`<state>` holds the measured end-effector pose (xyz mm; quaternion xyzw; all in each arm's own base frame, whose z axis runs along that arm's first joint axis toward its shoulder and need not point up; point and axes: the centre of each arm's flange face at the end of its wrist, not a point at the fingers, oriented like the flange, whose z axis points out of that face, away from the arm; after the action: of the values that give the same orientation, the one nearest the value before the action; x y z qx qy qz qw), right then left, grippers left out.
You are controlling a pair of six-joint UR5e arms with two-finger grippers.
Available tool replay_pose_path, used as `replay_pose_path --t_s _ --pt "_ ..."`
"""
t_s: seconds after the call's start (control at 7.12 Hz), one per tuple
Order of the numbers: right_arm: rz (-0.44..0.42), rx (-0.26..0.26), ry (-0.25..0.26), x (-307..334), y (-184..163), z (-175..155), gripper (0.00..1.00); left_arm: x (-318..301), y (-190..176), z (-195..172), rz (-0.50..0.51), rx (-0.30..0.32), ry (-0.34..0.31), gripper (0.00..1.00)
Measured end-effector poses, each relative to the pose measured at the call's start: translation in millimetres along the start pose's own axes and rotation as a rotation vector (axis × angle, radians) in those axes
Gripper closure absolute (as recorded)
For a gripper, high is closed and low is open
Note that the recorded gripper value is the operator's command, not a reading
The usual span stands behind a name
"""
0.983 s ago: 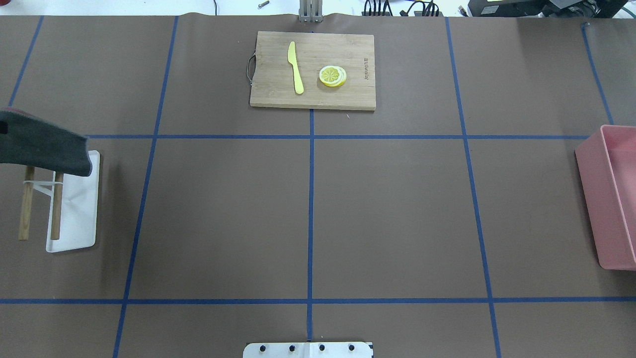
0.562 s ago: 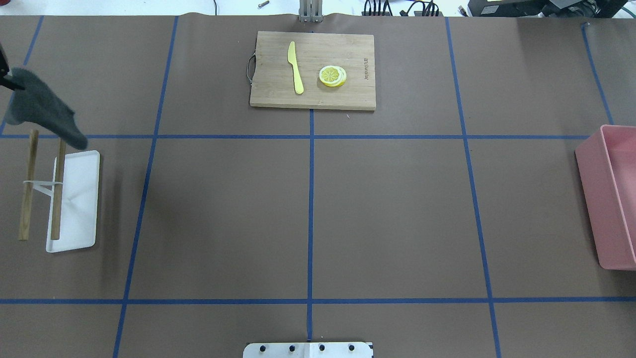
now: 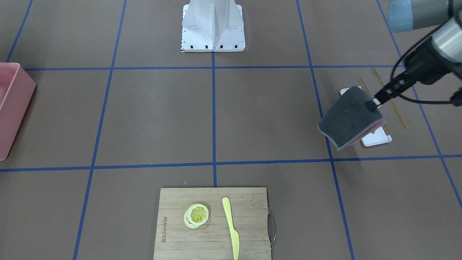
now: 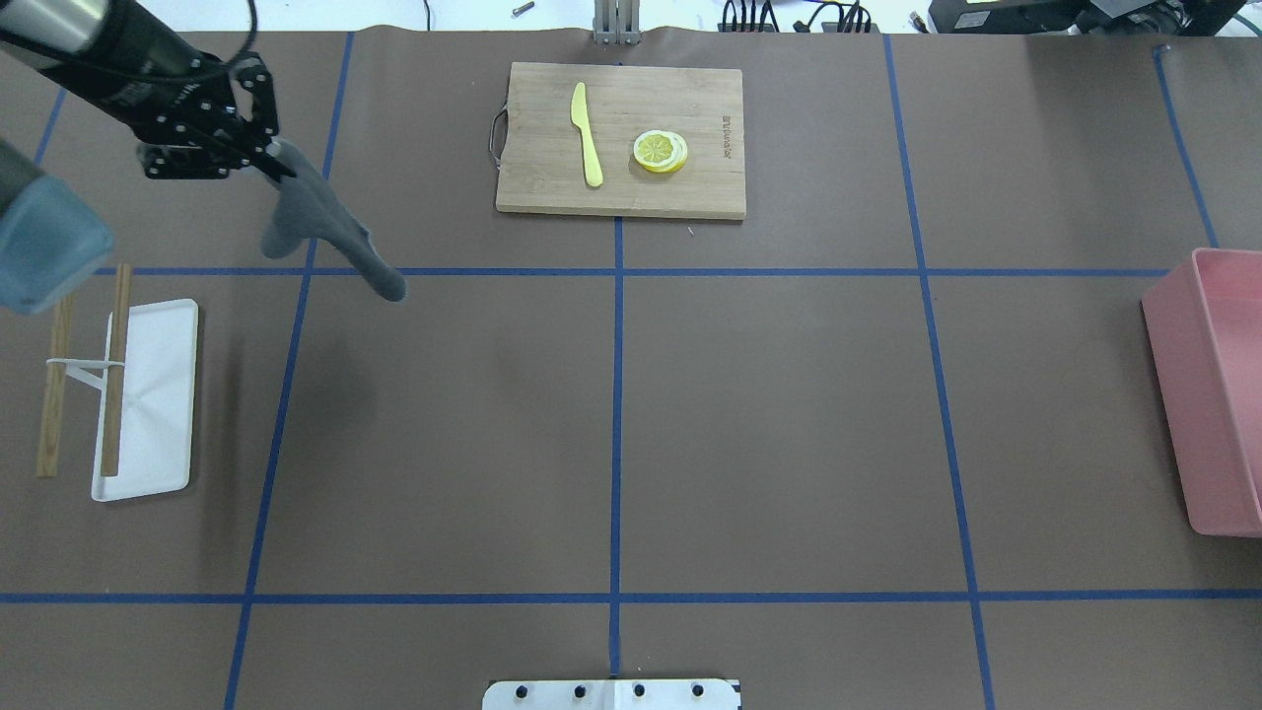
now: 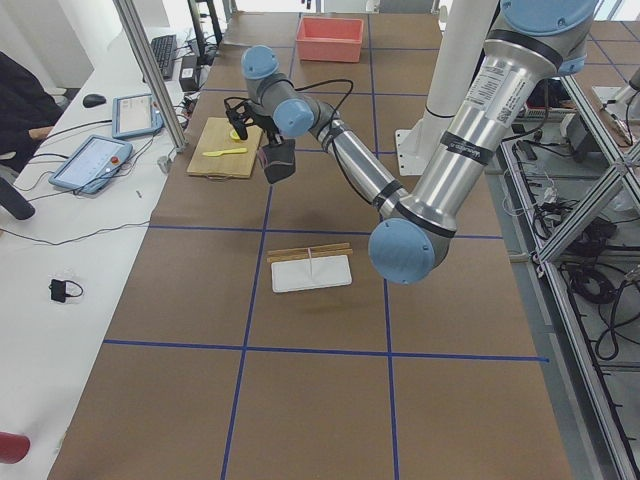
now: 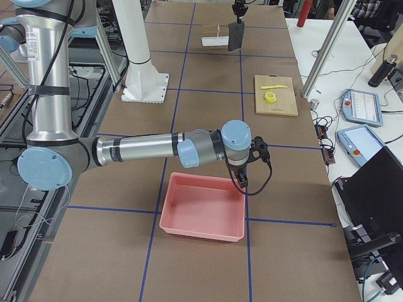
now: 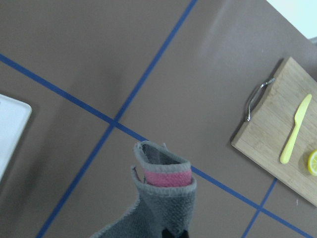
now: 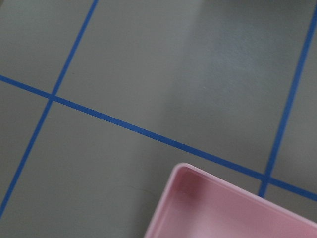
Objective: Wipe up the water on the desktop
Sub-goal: 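Carry the towel to table center with left gripper while right arm reaches in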
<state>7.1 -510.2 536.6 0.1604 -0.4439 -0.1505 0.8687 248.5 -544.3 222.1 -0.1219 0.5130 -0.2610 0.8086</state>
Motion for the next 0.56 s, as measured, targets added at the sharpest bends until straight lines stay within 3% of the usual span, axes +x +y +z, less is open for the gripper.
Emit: replay_pose_path --t_s 0.56 --pt "-0.358 0.021 -0.098 -179.2 -99.8 36.5 0.00 93.6 81.8 54.1 -0.099 -0.021 0.012 1.00"
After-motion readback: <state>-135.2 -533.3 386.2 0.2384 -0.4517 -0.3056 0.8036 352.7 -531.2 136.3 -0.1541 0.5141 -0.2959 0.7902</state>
